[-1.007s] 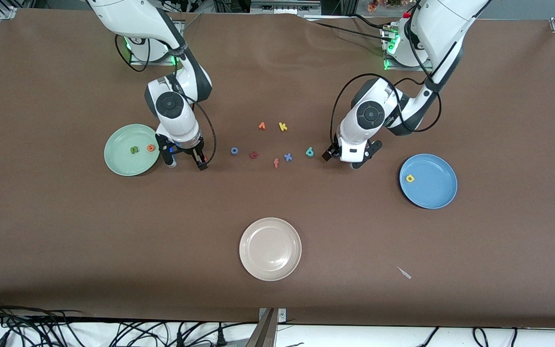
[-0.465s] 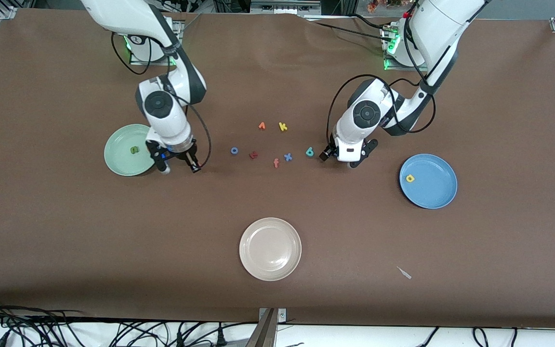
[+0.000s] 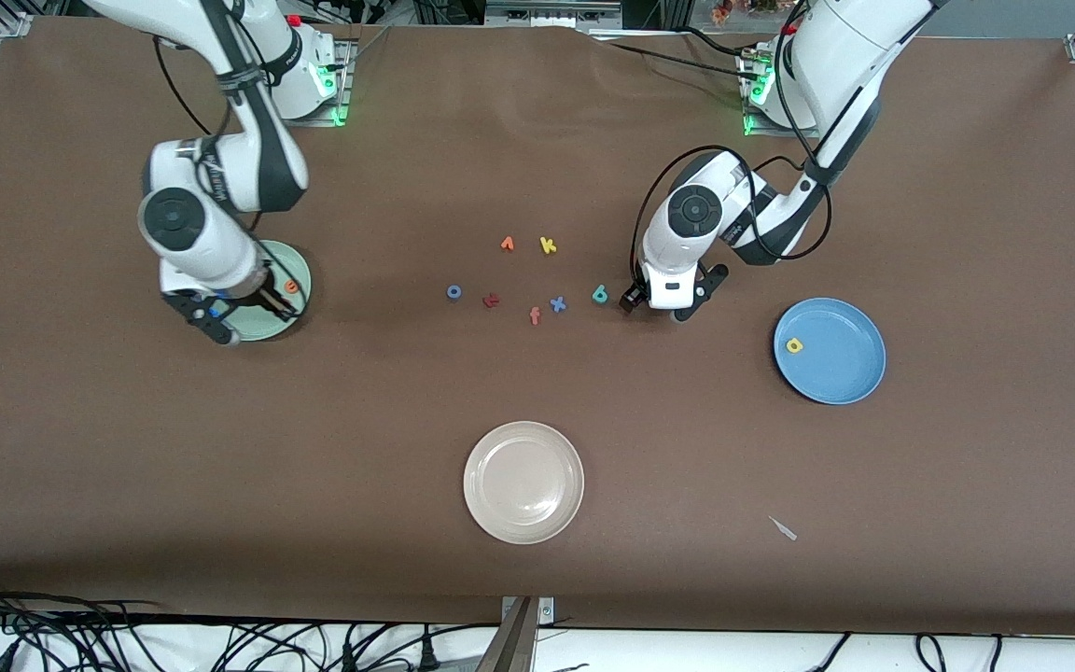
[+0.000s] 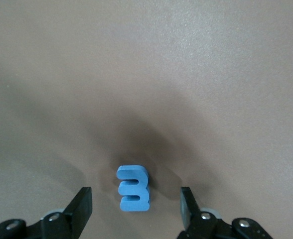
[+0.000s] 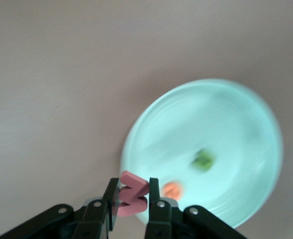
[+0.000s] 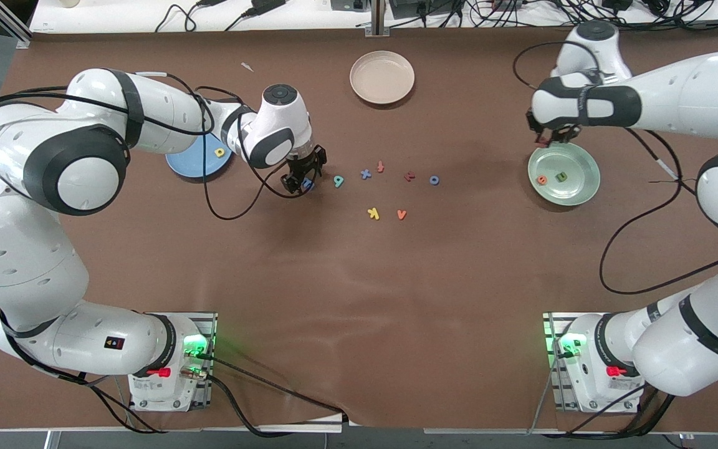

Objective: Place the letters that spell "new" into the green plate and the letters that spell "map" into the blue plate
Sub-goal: 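Place pink w on green plate while the left gripper lifts blue 3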

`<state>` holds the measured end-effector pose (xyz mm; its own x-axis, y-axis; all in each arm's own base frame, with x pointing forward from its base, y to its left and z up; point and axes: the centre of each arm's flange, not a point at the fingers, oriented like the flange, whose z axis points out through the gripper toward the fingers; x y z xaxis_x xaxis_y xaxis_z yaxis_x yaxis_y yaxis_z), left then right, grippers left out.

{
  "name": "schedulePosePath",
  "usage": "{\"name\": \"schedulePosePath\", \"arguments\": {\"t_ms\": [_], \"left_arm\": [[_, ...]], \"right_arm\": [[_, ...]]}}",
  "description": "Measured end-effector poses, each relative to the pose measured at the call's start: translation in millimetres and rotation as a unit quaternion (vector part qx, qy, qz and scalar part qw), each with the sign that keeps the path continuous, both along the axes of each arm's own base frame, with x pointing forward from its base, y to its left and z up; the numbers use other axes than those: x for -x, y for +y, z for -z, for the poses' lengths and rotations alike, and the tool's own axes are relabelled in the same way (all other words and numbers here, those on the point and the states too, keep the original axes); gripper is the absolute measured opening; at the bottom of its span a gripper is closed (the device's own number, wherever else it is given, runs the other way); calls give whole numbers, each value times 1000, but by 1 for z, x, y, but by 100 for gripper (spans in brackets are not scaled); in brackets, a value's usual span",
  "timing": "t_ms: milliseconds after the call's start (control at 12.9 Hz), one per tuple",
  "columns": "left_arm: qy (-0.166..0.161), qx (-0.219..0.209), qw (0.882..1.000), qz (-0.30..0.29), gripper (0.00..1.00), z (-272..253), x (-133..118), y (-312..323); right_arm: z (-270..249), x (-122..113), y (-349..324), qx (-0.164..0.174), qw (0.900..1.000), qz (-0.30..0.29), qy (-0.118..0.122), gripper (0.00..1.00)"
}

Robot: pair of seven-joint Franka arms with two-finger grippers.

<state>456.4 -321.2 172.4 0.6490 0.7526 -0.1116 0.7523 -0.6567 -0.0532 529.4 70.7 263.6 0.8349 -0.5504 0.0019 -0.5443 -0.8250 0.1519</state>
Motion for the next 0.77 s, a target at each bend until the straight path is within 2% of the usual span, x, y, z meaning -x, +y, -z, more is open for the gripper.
{"name": "schedulePosePath", "arguments": {"t_ms": [77,155,232,465,542,774], "left_arm": [[0,0,1000,-3,78,0,0,0],[1,-1,1000,-4,73,0,0,0],[1,-1,1000,-6,73,1,0,0],[4,-2,1000,-9,68,4,1,1],[3,-1,1000,-10,64,3,0,0],[3,-1,1000,-11,59,3,0,0]], "right_arm": [[4,3,-28,2,1000,-18,9,27],[9,8,-51,3,999,-33,12,27],[15,13,-68,3,999,-46,10,27],[37,28,-76,7,998,-68,3,27],[42,29,-75,10,997,-72,1,33],[29,15,-70,9,996,-92,-20,66]]}}
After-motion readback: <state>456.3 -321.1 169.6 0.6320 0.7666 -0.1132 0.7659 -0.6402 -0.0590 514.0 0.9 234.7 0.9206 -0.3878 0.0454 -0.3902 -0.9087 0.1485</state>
